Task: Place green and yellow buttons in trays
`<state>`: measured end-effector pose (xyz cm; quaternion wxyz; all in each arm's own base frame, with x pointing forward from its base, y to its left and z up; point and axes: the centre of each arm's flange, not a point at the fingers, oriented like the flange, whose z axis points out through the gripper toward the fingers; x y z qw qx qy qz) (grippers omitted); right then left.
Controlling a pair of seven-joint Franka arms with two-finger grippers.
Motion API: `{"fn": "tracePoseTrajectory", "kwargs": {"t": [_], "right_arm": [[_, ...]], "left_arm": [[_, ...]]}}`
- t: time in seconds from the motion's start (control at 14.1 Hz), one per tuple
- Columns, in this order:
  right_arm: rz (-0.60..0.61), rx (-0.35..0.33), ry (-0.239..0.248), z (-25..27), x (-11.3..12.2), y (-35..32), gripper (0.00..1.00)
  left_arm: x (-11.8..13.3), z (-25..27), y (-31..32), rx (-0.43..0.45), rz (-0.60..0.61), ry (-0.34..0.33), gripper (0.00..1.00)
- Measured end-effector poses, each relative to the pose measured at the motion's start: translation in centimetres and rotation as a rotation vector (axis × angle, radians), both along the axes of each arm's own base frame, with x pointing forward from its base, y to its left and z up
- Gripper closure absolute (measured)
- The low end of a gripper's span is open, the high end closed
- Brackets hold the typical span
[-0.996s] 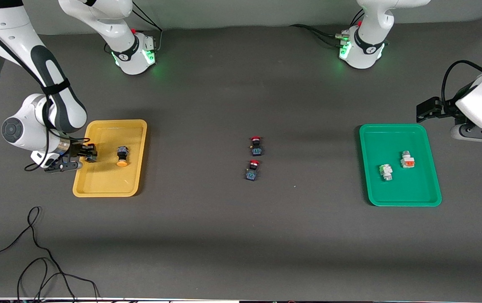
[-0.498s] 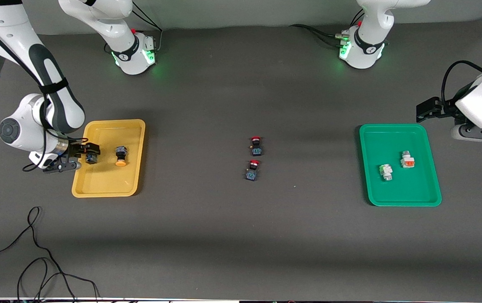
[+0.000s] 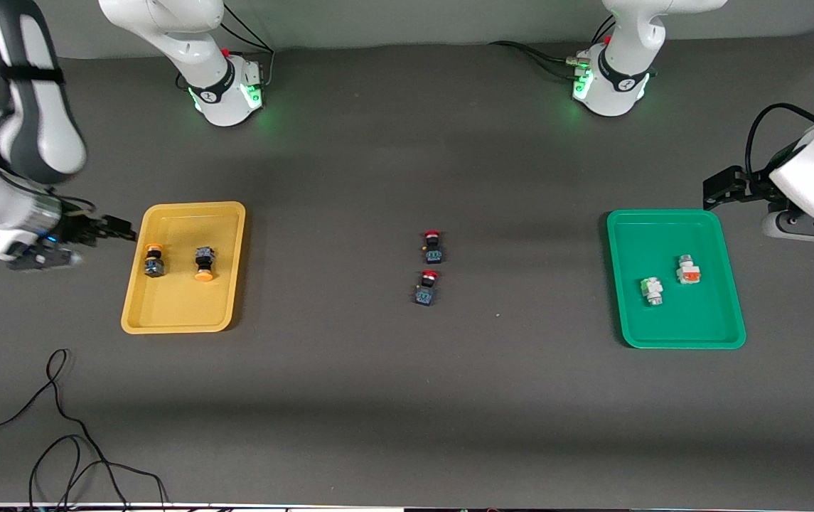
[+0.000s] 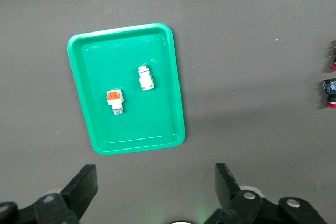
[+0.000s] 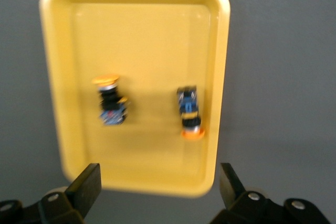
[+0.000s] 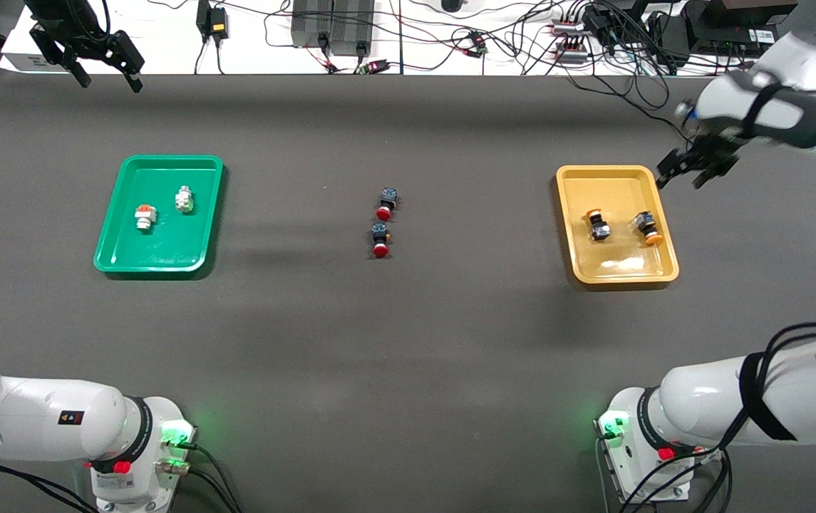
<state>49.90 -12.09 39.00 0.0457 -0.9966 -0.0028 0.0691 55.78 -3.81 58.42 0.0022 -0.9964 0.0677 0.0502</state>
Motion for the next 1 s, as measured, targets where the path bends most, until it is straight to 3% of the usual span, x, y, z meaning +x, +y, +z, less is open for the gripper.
{"fn": "tracePoseTrajectory", "kwargs": {"t": [0.21,0.5,0.78,1.0], "right_arm": [[-0.027,0.005,0.001,9.7,1.2,-0.1,0.00],[-0.024,0.002,-0.013,18.1,1.7,-0.2,0.00],[-0.083,-0.012,-0.021,24.0,1.2,0.8,0.00],[-0.103,-0.030,0.015,24.4,1.7,6.3,0.00]], "left_arm": [[0.0,0.0,0.0,0.000,0.000,0.000,0.00],[0.0,0.0,0.1,0.000,0.001,0.000,0.00],[0.0,0.0,0.0,0.000,0.000,0.000,0.00],[0.0,0.0,0.0,0.000,0.000,-0.001,0.00]]}}
